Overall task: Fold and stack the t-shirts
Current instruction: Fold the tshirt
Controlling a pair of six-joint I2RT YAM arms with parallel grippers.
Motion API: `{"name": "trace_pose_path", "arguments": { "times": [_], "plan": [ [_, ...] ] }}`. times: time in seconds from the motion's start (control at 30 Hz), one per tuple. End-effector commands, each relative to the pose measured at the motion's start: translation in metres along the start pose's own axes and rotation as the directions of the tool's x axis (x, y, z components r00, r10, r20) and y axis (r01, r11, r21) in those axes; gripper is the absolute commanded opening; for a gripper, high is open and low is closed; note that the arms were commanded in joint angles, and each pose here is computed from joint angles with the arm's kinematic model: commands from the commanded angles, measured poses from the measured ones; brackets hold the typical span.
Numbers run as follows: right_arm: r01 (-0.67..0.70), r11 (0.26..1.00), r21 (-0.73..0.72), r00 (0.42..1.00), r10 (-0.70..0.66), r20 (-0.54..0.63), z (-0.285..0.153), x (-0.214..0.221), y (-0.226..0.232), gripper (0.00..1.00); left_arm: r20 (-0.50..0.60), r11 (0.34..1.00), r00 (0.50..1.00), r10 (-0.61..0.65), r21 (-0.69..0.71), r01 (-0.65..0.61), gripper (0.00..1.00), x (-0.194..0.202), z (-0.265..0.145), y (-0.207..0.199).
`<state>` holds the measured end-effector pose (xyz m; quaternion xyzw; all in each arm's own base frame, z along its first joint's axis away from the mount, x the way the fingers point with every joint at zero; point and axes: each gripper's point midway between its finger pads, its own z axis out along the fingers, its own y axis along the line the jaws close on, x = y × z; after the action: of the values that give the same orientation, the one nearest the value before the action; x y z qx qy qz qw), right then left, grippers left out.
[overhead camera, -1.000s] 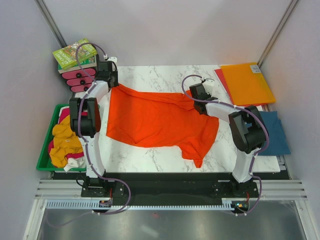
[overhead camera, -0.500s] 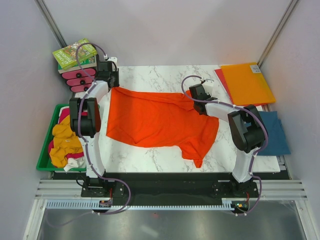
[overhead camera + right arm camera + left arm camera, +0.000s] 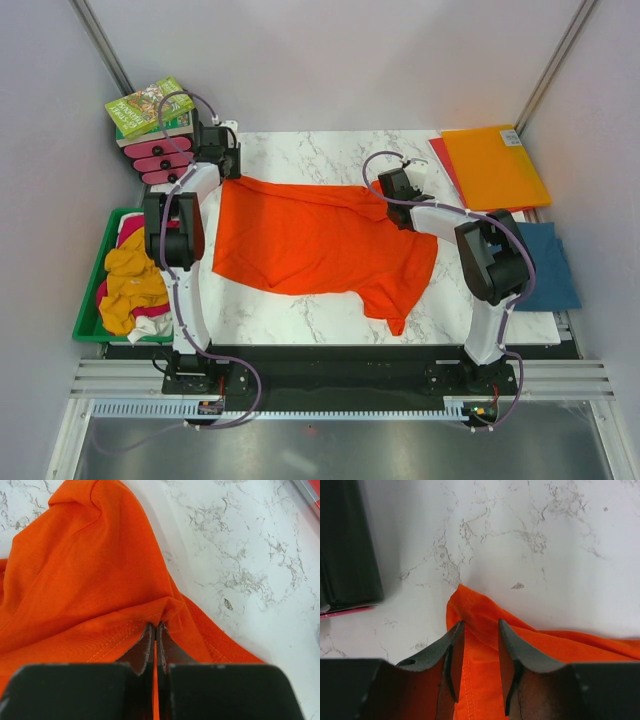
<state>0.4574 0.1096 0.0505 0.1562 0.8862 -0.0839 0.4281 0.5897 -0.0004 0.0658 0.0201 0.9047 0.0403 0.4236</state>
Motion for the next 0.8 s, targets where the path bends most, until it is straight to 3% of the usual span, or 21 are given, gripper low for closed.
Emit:
{"name": "trace_pose_path", "arguments": {
  "times": [0.0,0.57,0.77],
  "plan": [
    [-0.023,1.0,-0.021,0.999,0.023,0.034,0.003,-0.015,0.011,0.0,0.036,0.999,0.999,-0.025,-0.019,0.026,0.4,-0.016,0.002,0.007],
    [-0.009,1.0,-0.017,1.0,0.01,0.029,0.006,-0.012,0.011,0.0,0.028,0.999,0.999,-0.02,-0.037,0.021,0.38,-0.018,0.017,0.009],
    [-0.009,1.0,-0.018,1.0,0.009,0.023,0.007,-0.009,0.012,0.0,0.008,0.999,1.0,-0.013,-0.038,0.013,0.23,-0.009,0.019,0.009]
  ]
}}
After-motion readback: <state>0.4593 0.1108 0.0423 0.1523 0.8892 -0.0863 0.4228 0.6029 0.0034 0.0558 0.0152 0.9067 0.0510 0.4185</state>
